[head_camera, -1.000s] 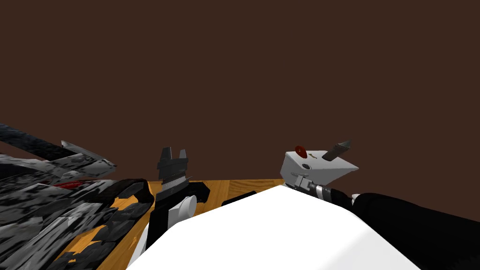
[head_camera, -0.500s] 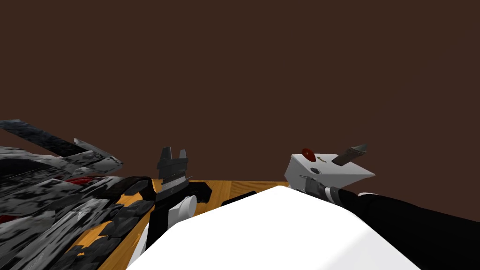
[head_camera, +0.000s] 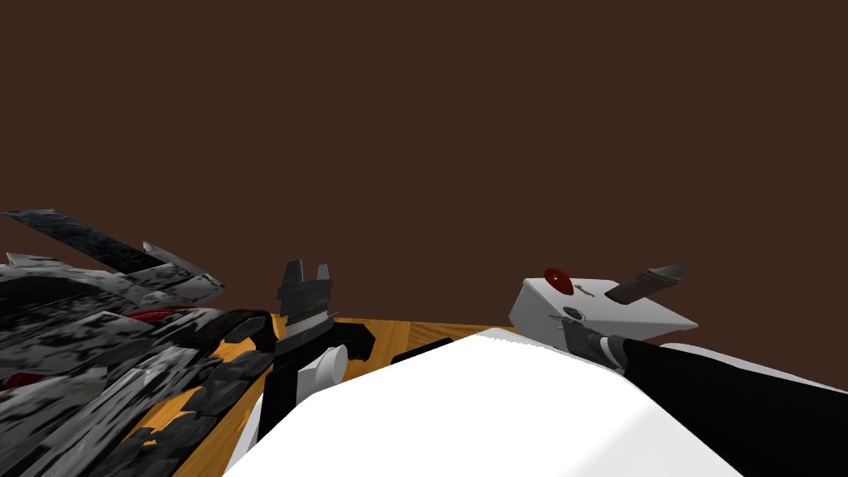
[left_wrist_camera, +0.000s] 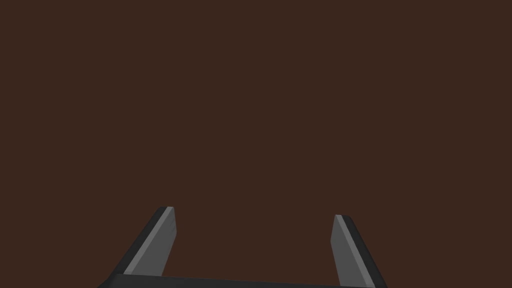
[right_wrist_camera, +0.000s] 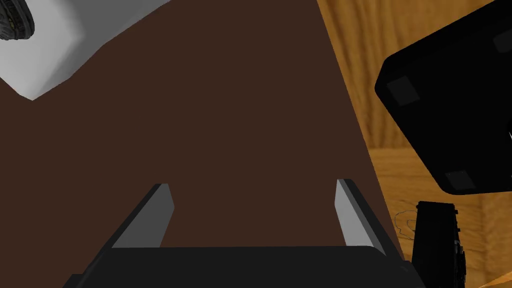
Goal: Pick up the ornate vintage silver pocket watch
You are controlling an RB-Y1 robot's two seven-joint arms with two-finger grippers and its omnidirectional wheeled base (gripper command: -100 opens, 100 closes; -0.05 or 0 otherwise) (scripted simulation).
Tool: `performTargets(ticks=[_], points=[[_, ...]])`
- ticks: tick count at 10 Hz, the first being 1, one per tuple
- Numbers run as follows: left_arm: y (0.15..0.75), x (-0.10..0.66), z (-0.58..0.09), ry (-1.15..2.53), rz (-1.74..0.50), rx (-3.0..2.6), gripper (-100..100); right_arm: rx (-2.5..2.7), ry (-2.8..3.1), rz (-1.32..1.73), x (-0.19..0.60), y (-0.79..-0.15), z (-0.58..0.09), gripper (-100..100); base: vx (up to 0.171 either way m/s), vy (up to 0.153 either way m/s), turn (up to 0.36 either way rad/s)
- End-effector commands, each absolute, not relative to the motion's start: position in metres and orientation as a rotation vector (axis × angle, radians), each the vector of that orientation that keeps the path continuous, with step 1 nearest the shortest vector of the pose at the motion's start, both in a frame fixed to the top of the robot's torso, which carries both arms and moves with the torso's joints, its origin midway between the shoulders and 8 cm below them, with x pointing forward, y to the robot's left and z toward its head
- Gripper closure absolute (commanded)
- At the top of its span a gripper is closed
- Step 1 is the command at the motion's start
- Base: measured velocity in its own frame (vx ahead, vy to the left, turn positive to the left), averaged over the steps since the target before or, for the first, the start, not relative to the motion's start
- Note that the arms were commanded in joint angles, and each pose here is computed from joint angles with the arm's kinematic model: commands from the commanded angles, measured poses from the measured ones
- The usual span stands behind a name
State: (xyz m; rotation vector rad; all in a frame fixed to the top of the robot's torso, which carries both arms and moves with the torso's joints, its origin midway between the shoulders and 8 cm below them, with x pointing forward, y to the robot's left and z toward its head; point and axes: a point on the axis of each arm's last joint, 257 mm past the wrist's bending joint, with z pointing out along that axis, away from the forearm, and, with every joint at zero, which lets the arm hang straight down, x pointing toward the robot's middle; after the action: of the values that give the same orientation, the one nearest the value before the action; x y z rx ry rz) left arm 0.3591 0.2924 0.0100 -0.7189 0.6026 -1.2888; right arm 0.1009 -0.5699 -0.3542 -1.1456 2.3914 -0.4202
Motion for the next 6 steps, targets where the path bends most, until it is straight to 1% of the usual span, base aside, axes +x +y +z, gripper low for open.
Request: performTargets(ticks=[1, 3, 6], points=[[0.292, 0.359, 0.010, 0.603, -1.289, -0.719, 0, -1.272, 2.406, -0.509, 0.088, -0.599, -0.354, -100, 0.086, -0.013, 0.065], [0.292, 0.359, 0.010, 0.603, -1.289, -0.719, 0, -1.421, 2.415, -0.600, 0.071, -0.631, -0.349, -100, 0.086, -0.031, 0.061], [0.292, 0.359, 0.010, 0.603, -1.289, -0.719, 0, -1.618, 2.411, -0.705, 0.051, -0.668, -0.339, -100, 0.059, -0.034, 0.049]])
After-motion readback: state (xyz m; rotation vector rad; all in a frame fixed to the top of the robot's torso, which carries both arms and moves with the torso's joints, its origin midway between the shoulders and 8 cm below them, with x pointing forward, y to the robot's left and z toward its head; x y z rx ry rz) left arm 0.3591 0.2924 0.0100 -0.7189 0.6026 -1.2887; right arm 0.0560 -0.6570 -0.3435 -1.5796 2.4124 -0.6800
